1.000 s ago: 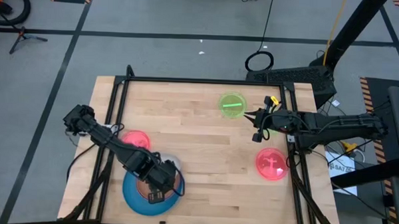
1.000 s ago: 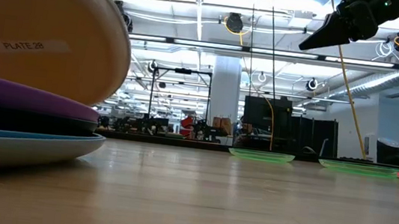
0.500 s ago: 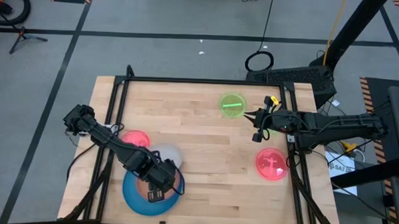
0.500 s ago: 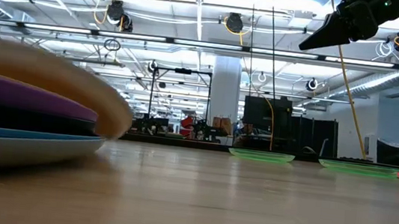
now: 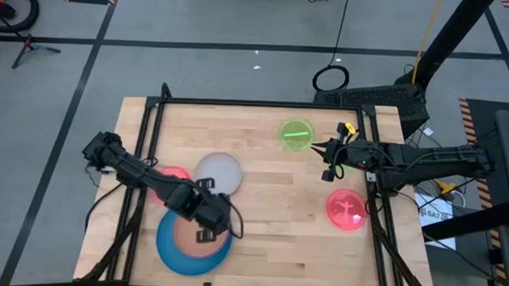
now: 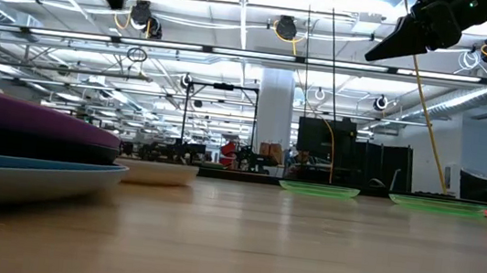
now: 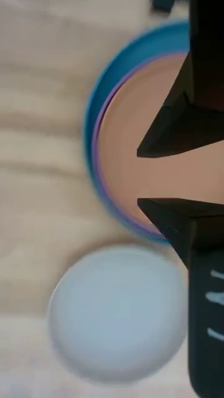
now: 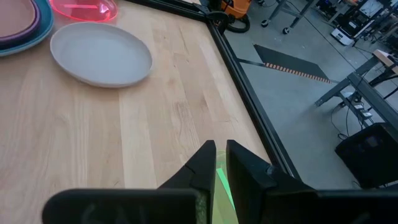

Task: Stack plastic plates
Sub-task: Stack the gray plate on the brown plate

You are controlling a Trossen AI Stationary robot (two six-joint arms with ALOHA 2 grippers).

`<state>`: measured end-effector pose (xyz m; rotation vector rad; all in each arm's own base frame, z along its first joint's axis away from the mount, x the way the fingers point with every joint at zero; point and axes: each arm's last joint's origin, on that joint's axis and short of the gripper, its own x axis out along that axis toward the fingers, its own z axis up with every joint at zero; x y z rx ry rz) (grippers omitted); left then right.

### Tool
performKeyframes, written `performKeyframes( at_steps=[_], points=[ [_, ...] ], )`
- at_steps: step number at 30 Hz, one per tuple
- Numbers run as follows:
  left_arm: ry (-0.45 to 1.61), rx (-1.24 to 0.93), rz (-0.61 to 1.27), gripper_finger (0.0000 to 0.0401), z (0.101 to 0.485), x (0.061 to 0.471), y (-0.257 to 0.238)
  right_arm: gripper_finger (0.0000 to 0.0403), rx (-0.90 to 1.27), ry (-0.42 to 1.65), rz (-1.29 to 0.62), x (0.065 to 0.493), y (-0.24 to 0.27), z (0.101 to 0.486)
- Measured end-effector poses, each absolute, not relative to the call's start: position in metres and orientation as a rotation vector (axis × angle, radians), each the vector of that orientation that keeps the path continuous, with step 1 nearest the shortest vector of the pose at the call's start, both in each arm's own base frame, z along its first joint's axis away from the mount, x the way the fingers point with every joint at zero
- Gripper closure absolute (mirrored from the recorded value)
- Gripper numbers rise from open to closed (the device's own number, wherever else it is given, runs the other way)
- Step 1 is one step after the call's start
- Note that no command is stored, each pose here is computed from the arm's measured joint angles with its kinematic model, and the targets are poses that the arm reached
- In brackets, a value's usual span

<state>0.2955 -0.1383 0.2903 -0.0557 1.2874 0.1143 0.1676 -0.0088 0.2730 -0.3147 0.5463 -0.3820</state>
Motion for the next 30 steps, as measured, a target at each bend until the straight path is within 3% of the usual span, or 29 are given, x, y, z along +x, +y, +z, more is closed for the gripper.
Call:
performKeyframes(
  at_steps=[10, 18, 23, 26, 30],
  points=[
    [1.197, -0.008, 0.358, 0.0279, 0.292, 0.315, -0.087, 0.0371, -0.315, 0.546, -0.381, 0.168, -0.009, 0.273],
    [1.074, -0.202, 0.561, 0.0279, 0.291, 0.332, -0.056, 0.0371, -0.317, 0.547, -0.382, 0.168, -0.009, 0.273],
    [1.051, -0.2, 0.615, 0.0279, 0.285, 0.342, -0.041, 0.0371, -0.316, 0.547, -0.382, 0.168, -0.009, 0.273],
    [1.032, -0.282, 0.734, 0.0279, 0.268, 0.352, -0.037, 0.0371, -0.317, 0.547, -0.381, 0.167, -0.009, 0.273],
    [1.126, -0.27, 0.753, 0.0279, 0.226, 0.371, -0.041, 0.0371, -0.324, 0.55, -0.379, 0.167, -0.009, 0.273]
  ],
)
